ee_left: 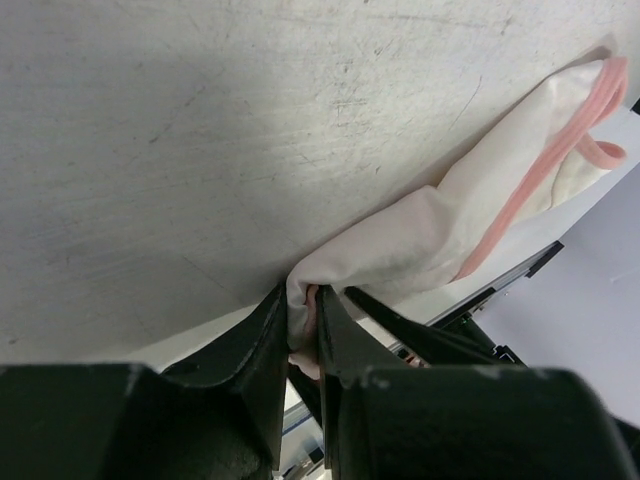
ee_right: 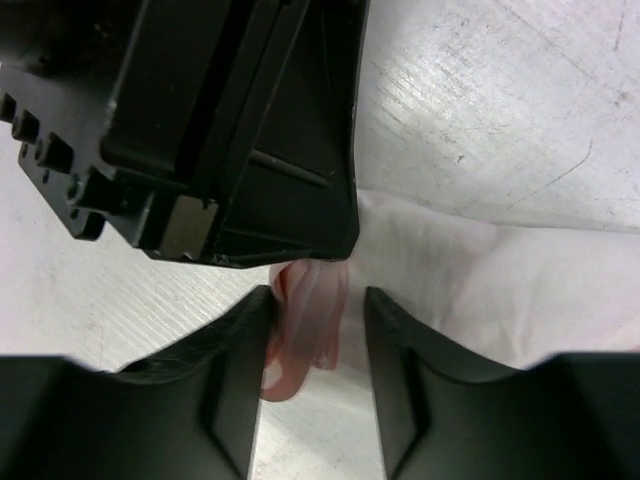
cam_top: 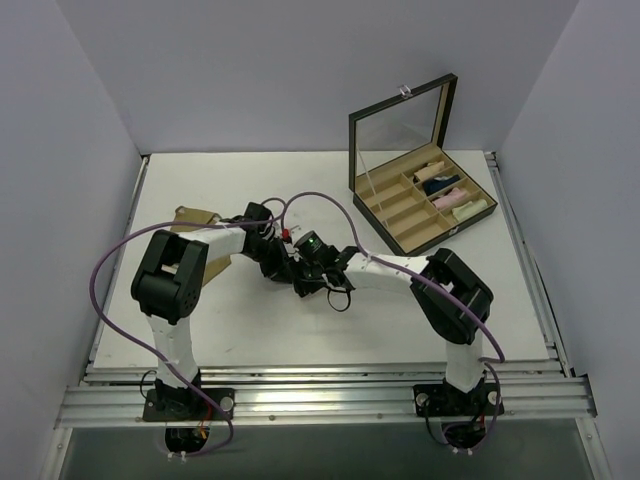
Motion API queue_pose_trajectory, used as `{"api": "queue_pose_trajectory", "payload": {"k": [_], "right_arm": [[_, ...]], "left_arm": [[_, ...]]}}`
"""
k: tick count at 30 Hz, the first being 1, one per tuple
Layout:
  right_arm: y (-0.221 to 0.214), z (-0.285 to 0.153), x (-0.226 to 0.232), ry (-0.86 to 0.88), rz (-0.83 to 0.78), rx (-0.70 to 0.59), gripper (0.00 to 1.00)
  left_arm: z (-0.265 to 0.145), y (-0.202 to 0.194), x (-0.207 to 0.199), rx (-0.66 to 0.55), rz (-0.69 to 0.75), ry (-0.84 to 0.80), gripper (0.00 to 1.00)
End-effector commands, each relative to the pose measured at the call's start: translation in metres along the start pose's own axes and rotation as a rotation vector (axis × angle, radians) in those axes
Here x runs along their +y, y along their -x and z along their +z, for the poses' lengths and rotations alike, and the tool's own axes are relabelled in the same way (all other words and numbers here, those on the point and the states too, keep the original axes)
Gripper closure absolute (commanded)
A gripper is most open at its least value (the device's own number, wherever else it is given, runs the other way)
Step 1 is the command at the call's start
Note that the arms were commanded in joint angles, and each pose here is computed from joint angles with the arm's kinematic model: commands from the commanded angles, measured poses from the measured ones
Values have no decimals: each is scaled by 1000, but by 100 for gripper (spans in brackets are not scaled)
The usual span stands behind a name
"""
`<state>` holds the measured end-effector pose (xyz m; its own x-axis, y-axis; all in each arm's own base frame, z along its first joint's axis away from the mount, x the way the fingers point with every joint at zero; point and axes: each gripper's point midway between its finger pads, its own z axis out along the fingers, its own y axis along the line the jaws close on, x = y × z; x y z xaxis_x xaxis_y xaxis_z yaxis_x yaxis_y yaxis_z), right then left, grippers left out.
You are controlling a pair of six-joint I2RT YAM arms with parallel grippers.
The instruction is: Roll the underwear
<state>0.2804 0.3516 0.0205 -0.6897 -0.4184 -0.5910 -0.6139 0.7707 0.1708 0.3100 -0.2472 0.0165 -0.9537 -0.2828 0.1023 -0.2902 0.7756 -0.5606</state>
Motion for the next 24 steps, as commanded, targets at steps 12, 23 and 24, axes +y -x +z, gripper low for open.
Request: {"api": "queue_pose_trajectory", "payload": {"k": [12, 23, 24], "right_arm": [[-18, -8, -24, 147, 328, -89, 100], [-34, -13, -28, 318, 494, -106, 100], [-33, -14, -27, 325, 494, -111, 100]], "left_arm": [[-26, -7, 31, -39, -51, 182, 46], [-18, -4, 12, -111, 20, -18, 41], [-16, -5, 11, -107, 19, -31, 41]]}}
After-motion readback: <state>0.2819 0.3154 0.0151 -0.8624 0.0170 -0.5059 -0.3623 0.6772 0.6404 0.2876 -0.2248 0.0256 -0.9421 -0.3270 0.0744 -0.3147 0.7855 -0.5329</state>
